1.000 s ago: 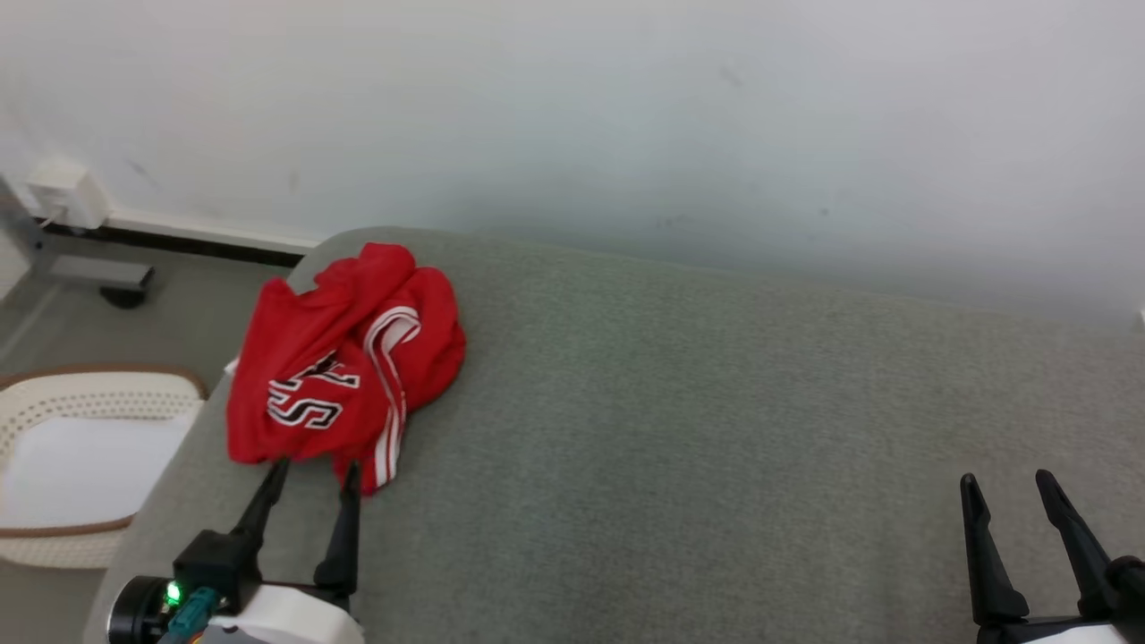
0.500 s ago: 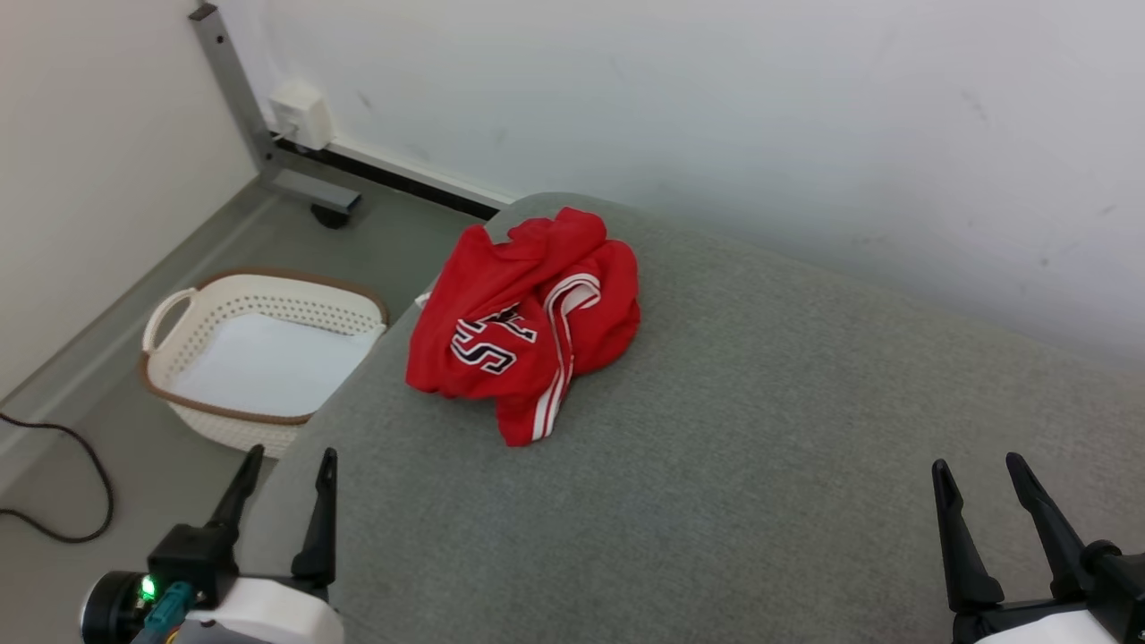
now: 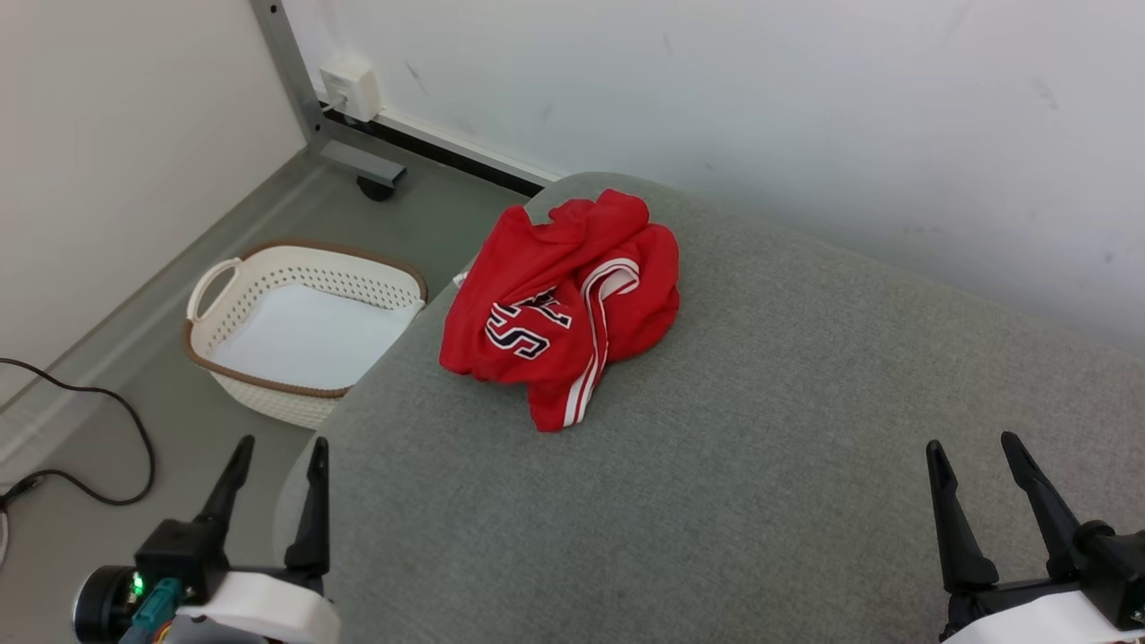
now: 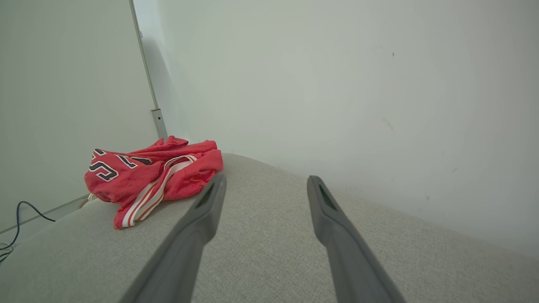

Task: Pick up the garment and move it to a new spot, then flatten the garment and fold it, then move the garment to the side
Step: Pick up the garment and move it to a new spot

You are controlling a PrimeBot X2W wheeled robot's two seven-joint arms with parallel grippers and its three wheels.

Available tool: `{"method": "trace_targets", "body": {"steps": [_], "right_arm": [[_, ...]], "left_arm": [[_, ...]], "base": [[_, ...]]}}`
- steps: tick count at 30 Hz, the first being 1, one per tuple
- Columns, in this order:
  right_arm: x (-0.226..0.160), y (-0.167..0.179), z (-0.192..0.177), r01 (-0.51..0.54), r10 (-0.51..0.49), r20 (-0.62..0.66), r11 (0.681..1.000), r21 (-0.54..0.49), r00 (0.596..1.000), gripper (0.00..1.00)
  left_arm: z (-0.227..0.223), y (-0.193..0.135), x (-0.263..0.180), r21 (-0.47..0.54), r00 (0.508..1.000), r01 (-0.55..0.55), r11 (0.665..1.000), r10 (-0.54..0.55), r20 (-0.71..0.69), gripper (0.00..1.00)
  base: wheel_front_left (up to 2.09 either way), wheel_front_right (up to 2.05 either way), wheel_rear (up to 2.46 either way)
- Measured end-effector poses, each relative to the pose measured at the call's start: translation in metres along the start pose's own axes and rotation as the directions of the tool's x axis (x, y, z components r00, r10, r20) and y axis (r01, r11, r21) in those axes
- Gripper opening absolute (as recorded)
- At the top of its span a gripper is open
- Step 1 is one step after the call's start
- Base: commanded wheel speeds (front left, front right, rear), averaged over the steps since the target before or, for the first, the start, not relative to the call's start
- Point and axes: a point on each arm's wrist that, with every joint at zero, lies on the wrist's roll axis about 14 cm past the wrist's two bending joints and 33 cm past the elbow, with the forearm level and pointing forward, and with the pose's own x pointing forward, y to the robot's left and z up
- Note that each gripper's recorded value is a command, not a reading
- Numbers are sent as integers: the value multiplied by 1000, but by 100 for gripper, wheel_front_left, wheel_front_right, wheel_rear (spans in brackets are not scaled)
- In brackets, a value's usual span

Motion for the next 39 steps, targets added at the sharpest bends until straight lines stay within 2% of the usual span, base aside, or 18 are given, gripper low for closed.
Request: {"method": "trace_targets", "body": {"steps": [8,16,23,28,33,34,35,39], "right_arm": [[8,-9,-3,13,-13,-8,1000,-1,1000,100],[29,-30,-12,38,-38,-29,999,-19,999,100],[42,-60,-38,84,-86,-81,996,-22,993,100],[39,-83,-58,136,-137,-122,991,-18,983,100],[33,-98,-67,175,-176,-144,984,-21,974,100],[32,-99,-67,178,-179,-144,984,-23,973,100],[32,-99,-65,179,-181,-140,984,-25,974,100],[28,-94,-55,176,-177,-118,984,-26,977,100]], "left_arm": [[8,-15,23,13,999,44,999,-44,16,100],[10,-58,82,17,990,139,990,-139,12,100],[-45,-96,129,6,965,215,977,-212,-152,100],[-99,-115,139,-5,920,251,968,-240,-308,100],[-121,-137,144,-31,886,290,956,-281,-368,100],[-122,-140,143,-39,881,296,954,-288,-375,29],[-124,-142,140,-46,876,300,953,-294,-383,0],[-114,-137,137,-40,877,312,949,-304,-372,0]], "base": [[0,0,0],[0,0,0],[0,0,0],[0,0,0],[0,0,0],[0,0,0],[0,0,0],[0,0,0]]}}
